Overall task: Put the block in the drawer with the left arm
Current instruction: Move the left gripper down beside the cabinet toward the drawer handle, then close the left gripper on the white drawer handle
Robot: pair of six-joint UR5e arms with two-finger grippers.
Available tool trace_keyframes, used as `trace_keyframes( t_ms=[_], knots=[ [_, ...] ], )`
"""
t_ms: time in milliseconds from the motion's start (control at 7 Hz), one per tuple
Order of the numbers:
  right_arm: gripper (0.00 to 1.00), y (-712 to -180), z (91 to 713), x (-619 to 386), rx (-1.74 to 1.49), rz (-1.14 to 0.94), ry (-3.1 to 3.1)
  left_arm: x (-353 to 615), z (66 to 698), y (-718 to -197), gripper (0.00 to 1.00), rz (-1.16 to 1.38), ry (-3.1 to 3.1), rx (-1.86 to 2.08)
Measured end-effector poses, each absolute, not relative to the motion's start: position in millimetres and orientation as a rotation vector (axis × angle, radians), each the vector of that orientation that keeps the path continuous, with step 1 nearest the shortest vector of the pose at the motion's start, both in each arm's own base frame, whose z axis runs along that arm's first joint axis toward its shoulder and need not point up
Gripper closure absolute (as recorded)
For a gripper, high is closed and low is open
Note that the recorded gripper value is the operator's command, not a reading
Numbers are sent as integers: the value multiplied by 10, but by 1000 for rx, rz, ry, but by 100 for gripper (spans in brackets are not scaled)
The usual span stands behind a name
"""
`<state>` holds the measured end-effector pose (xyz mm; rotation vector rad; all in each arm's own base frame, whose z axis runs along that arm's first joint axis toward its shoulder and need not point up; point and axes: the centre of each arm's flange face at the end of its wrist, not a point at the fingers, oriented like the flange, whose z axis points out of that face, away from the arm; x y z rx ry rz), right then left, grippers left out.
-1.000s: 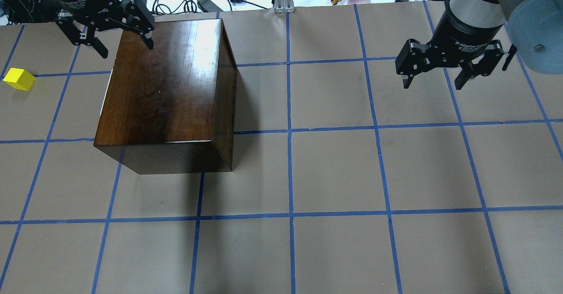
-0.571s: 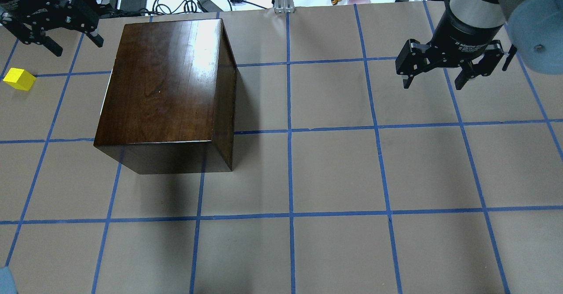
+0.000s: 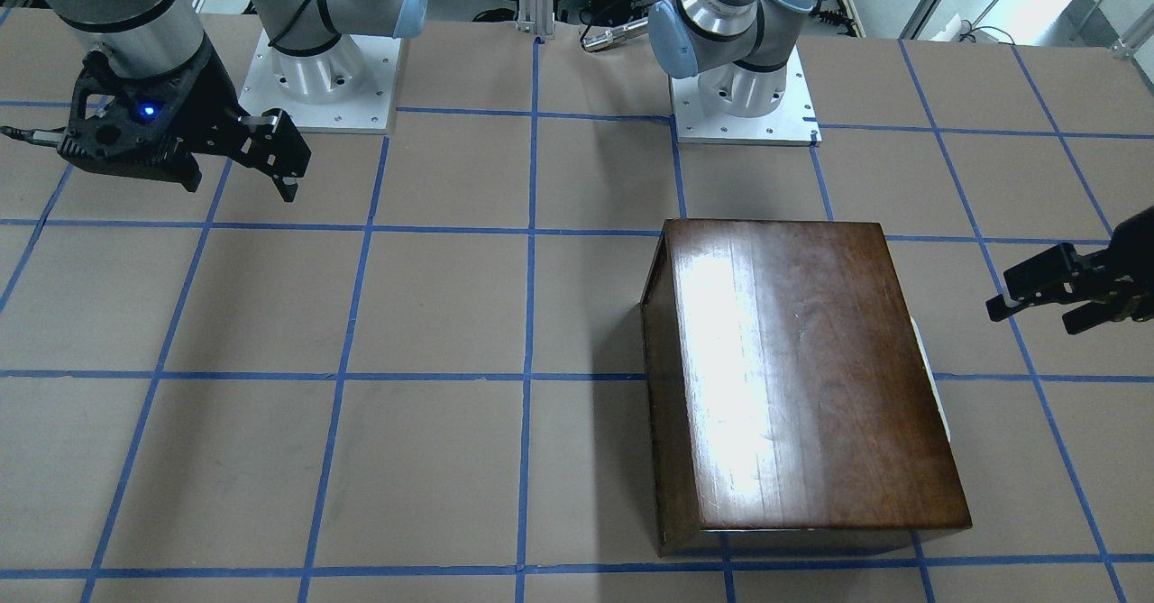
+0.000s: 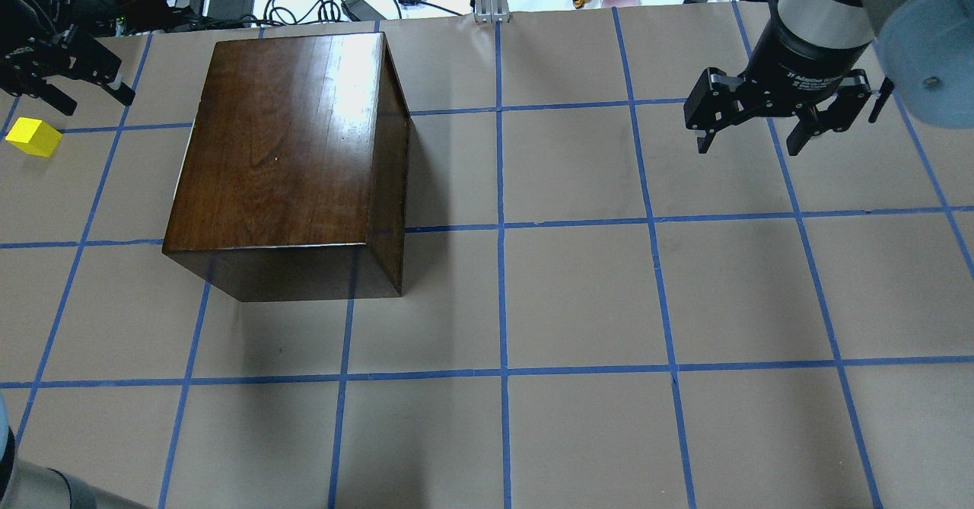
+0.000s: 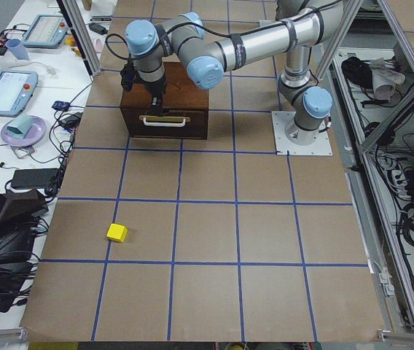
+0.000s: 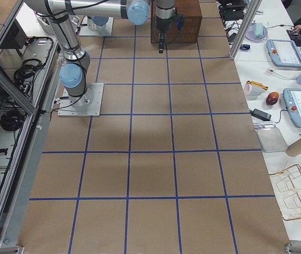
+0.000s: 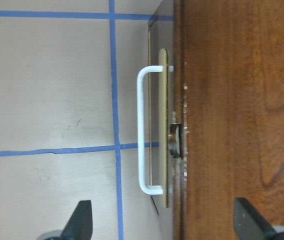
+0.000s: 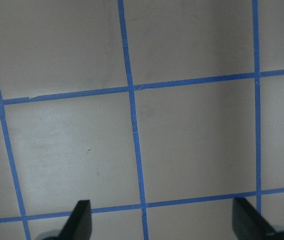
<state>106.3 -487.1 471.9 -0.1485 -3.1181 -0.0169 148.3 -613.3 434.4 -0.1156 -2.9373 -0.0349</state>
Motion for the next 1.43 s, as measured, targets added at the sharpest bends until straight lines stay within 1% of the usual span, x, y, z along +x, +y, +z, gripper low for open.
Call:
trace_keyframes(
  t_ms=[429,857,1429],
  knots=[
    [0,-4873,4720,1058,-150,-16,-3118,1645,3763,-6337,0,-35,-2868,-225],
    [0,-4872,4721,1062,-149,-16,-3118,1727,3146,-6350,0,-20,-2837,-210],
    [0,-4872,4722,1062,-149,-16,-3118,1666,2999,-6340,0,8,-2775,-189]
  ],
)
